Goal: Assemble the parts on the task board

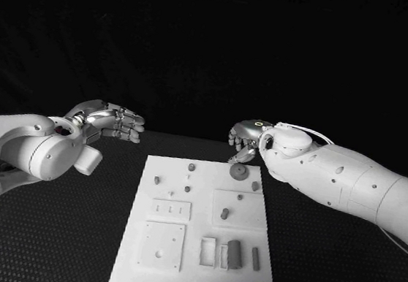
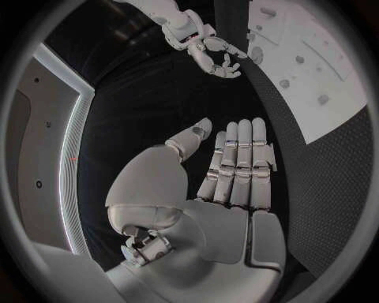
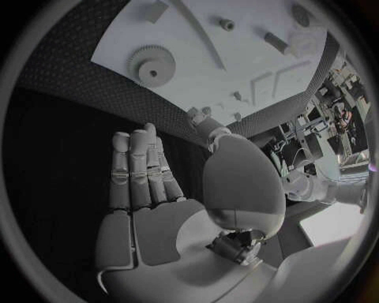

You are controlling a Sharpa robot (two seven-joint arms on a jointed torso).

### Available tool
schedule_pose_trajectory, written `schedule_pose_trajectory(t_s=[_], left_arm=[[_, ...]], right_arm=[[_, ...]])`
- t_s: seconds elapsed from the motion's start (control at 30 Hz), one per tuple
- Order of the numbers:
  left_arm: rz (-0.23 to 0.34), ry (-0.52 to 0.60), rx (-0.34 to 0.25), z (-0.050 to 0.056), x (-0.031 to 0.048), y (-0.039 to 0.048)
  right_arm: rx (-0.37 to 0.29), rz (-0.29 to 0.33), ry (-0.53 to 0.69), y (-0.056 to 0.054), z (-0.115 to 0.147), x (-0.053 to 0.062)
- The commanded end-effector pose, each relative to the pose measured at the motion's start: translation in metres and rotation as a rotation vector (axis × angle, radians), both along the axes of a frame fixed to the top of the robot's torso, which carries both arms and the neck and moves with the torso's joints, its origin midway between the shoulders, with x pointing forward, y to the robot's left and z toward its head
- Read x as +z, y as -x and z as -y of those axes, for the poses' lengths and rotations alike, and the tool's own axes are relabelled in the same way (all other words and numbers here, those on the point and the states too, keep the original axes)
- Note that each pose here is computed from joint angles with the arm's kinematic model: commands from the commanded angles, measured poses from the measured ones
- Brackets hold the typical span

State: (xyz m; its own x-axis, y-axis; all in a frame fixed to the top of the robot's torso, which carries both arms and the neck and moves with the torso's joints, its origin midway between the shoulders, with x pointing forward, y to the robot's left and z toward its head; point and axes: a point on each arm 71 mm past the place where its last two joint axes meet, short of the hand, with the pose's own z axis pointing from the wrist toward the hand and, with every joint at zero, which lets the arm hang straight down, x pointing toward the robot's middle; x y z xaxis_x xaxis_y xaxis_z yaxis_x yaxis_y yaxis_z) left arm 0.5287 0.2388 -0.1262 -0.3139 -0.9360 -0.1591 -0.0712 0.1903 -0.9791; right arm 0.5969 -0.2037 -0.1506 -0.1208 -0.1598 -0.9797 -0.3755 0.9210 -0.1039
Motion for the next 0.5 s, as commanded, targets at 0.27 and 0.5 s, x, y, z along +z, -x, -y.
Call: schedule_pose_trajectory(t_s=[0.27,0.5], left_arm=[[0.015,-0.004,-0.014,0.003,0.0016,-0.0012],[0.013,-0.003,-0.019,0.004,0.0010,-0.0010]], right_arm=[[0.025,0.014,0.172,0.003,0.005,-0.013],[0.015,-0.020,0.203,0.002,0.011,-0.021]])
